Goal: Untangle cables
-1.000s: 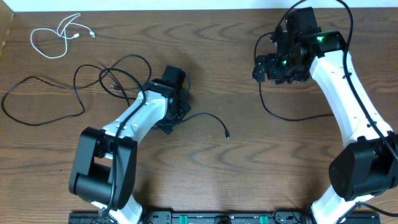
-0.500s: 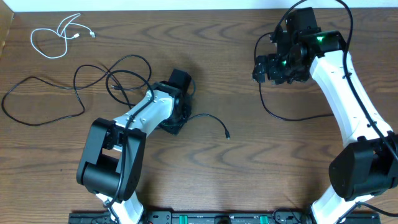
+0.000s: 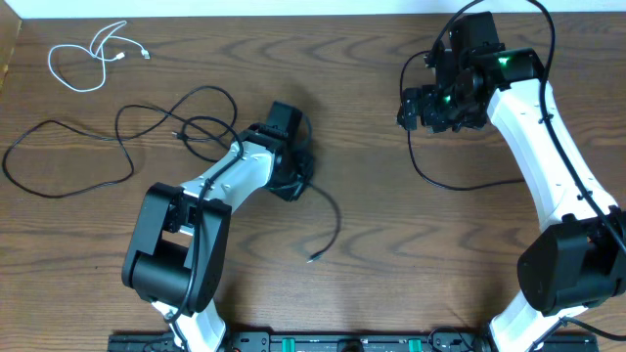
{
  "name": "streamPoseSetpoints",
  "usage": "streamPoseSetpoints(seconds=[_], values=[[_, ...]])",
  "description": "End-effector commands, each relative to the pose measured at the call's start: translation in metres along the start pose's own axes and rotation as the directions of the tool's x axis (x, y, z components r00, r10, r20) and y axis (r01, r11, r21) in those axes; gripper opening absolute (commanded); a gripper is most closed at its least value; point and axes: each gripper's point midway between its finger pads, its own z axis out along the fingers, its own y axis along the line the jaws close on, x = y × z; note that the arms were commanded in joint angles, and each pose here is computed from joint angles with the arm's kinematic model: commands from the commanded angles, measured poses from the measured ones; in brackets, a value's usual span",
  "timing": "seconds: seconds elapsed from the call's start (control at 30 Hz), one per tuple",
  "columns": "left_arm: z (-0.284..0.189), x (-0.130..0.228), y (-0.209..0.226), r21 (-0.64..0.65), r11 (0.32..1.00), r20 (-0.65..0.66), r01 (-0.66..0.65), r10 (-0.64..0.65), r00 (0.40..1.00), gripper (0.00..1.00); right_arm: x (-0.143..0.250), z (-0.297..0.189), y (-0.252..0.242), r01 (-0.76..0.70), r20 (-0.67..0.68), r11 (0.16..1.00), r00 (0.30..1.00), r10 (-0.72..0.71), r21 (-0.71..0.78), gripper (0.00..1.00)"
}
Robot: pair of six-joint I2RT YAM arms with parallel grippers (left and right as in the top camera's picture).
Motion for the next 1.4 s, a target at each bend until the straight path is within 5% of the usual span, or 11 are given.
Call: streamPoseSetpoints(seconds=[0.0,0.37,0.63,0.7,0.87,1.1,1.37], values=[[-0.007,0.041,-0.027,0.135,0.991,-0.249,-0.019,0.052,0.967,0.08,-0.003,-0.009,0.005,0.019,0.021,1.0,1.0,-0.019,-0.01,0.99],[-0.054,0.06,-0.06,0.333,0.92,-0.21,-0.209,0.288,0.934,0.07,-0.003,-0.009,0.005,0.02,0.023,1.0,1.0,-0.02,-0.01,0.99],[-0.047,0.036,-0.012,0.092,0.962,-0.057,-0.256,0.262,0.963,0.08,-0.004,-0.009,0.005,0.02,0.026,1.0,0.999,-0.02,-0.011,0.99],[-0.044,0.04,-0.011,0.076,0.956,-0.04,-0.285,0.288,0.957,0.17,-0.004,-0.009,0.005,0.02,0.026,1.0,0.999,-0.019,-0.01,0.99],[-0.036,0.067,-0.028,0.115,0.908,0.0,-0.403,0.406,0.914,0.81,-0.007,-0.009,0.003,-0.005,0.036,1.0,0.999,0.005,-0.01,0.99],[-0.028,0.062,-0.03,0.047,0.923,0.165,-0.381,0.369,0.915,0.83,-0.007,-0.012,-0.015,-0.049,0.031,0.999,0.998,0.049,0.003,0.99],[0.0,0.075,-0.05,0.103,0.893,0.186,-0.439,0.416,0.89,0.83,-0.002,-0.015,-0.029,-0.085,0.014,0.996,0.996,0.085,0.016,0.99]])
